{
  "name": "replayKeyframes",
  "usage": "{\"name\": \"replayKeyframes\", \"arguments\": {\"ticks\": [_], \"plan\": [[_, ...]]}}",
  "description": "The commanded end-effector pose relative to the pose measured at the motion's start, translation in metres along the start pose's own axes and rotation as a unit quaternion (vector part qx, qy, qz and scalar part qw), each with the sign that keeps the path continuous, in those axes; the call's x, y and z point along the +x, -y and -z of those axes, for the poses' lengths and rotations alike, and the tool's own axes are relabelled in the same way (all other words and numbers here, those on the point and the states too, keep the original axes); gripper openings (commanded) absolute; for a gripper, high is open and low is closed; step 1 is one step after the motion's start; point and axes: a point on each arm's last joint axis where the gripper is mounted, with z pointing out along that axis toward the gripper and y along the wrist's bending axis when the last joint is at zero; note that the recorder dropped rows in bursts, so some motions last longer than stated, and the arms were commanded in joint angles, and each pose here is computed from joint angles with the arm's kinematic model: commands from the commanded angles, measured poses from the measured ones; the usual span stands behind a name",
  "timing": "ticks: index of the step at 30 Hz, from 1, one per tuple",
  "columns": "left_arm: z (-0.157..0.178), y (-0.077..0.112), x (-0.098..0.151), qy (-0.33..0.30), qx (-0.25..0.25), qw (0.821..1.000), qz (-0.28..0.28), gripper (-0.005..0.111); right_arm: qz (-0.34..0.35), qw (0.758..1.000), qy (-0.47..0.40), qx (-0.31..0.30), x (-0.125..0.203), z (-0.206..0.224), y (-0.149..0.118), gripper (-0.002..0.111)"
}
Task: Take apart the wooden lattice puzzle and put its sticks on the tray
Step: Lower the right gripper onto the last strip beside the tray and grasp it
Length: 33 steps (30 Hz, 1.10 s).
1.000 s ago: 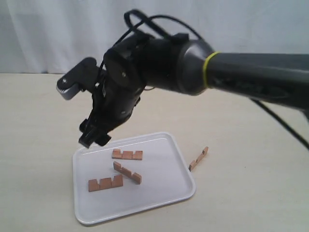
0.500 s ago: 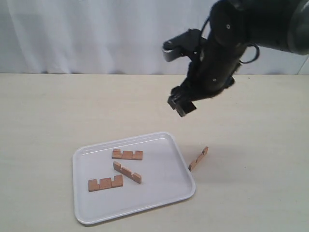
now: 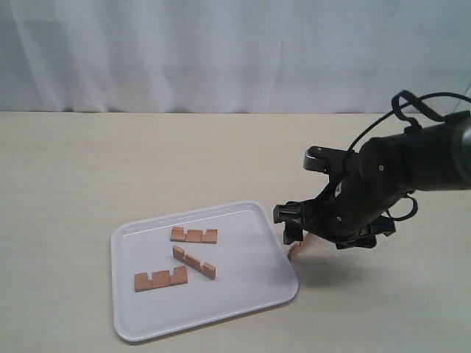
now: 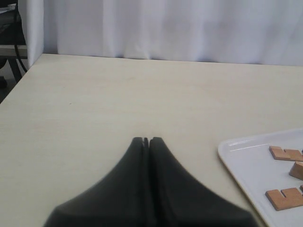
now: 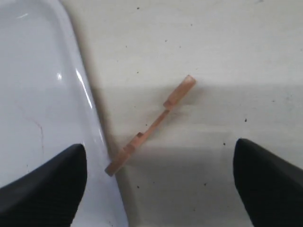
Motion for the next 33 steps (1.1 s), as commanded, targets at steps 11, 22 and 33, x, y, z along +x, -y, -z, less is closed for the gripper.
{"name": "replayKeyframes", "arguments": {"ticks": [11,22,33], "plan": [[0.000,0.000,0.000,0.004,0.001,1.000,-0.001,0.000,-0.032,0.997,0.062,-0.025,0.004,-0.019,-0.007,0.079],[0.000,0.000,0.000,0.004,0.001,1.000,-0.001,0.000,0.027,0.998,0.042,0.028,-0.007,-0.026,-0.005,0.071],[0.000,0.000,0.000,0.004,0.001,1.000,-0.001,0.000,0.047,0.997,0.030,0.058,-0.005,-0.025,0.000,0.012]]}}
